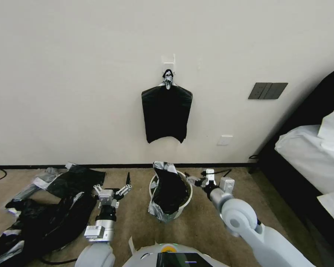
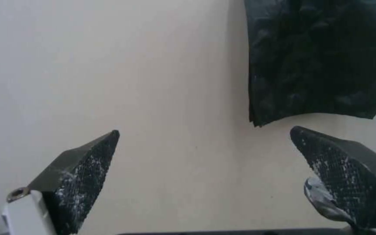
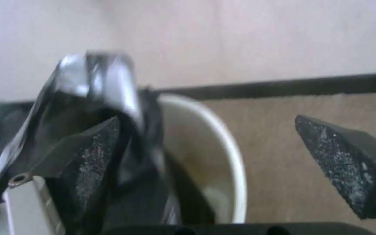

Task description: Place a trash bag onto the trash bin.

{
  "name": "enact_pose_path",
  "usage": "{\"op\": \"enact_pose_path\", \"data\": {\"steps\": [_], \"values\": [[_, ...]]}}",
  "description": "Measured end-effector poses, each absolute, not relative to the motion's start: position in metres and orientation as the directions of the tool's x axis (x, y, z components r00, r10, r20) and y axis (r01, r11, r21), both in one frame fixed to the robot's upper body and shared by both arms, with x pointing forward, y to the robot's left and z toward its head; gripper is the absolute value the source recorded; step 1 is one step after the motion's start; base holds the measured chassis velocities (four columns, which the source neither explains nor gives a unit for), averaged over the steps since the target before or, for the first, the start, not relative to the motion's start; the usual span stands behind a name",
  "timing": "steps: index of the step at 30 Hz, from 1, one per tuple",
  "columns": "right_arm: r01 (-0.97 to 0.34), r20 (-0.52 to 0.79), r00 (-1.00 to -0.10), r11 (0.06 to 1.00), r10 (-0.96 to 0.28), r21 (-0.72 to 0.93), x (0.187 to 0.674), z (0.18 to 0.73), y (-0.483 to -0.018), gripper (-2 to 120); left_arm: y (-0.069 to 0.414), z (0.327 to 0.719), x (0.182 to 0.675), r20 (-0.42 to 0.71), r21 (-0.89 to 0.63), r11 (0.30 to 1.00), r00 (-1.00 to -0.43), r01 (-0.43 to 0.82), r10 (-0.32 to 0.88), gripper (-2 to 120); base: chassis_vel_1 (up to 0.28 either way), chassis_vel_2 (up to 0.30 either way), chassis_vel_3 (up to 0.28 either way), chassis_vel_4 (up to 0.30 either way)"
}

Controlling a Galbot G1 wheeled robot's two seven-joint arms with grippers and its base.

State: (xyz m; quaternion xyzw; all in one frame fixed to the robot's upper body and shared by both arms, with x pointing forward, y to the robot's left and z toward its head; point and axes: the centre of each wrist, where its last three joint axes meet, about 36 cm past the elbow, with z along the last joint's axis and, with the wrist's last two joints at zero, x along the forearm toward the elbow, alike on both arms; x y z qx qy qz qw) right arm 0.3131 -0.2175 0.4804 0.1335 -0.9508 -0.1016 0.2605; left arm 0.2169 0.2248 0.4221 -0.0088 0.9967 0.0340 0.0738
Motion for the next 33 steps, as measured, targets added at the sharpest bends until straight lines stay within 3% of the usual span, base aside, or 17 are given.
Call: {"op": "enact_pose_path", "data": {"steps": [5, 9, 20, 29, 30, 33], "values": [[-0.268, 0.492, -0.796, 0.934, -0.353, 0.236, 0.302, 0.468, -0.214, 96, 0.222, 0.423, 0.22, -0.147, 0.063, 0.998, -0.989, -0.017, -0.008, 100, 0.0, 0.0, 0.0, 0.0], [-0.313, 0.5, -0.781, 0.928, -0.373, 0.203, 0.302, 0.459, -0.21, 84, 0.221, 0.423, 0.22, -0.146, 0.063, 0.998, -0.989, -0.013, -0.004, 100, 0.0, 0.0, 0.0, 0.0], [-0.347, 0.551, -0.746, 0.924, -0.375, 0.159, 0.31, 0.446, -0.21, 39, 0.22, 0.422, 0.22, -0.143, 0.059, 0.998, -0.99, -0.007, 0.001, 100, 0.0, 0.0, 0.0, 0.0], [-0.353, 0.566, -0.729, 0.92, -0.384, 0.17, 0.309, 0.446, -0.21, 13, 0.217, 0.421, 0.221, -0.144, 0.053, 0.999, -0.99, -0.001, 0.007, 100, 0.0, 0.0, 0.0, 0.0], [-0.353, 0.567, -0.727, 0.919, -0.387, 0.174, 0.31, 0.447, -0.209, 4, 0.217, 0.422, 0.221, -0.145, 0.053, 0.999, -0.989, 0.0, 0.008, 100, 0.0, 0.0, 0.0, 0.0], [-0.353, 0.567, -0.725, 0.918, -0.39, 0.18, 0.311, 0.45, -0.209, 0, 0.217, 0.422, 0.221, -0.144, 0.053, 0.999, -0.99, 0.001, 0.008, 100, 0.0, 0.0, 0.0, 0.0]]}}
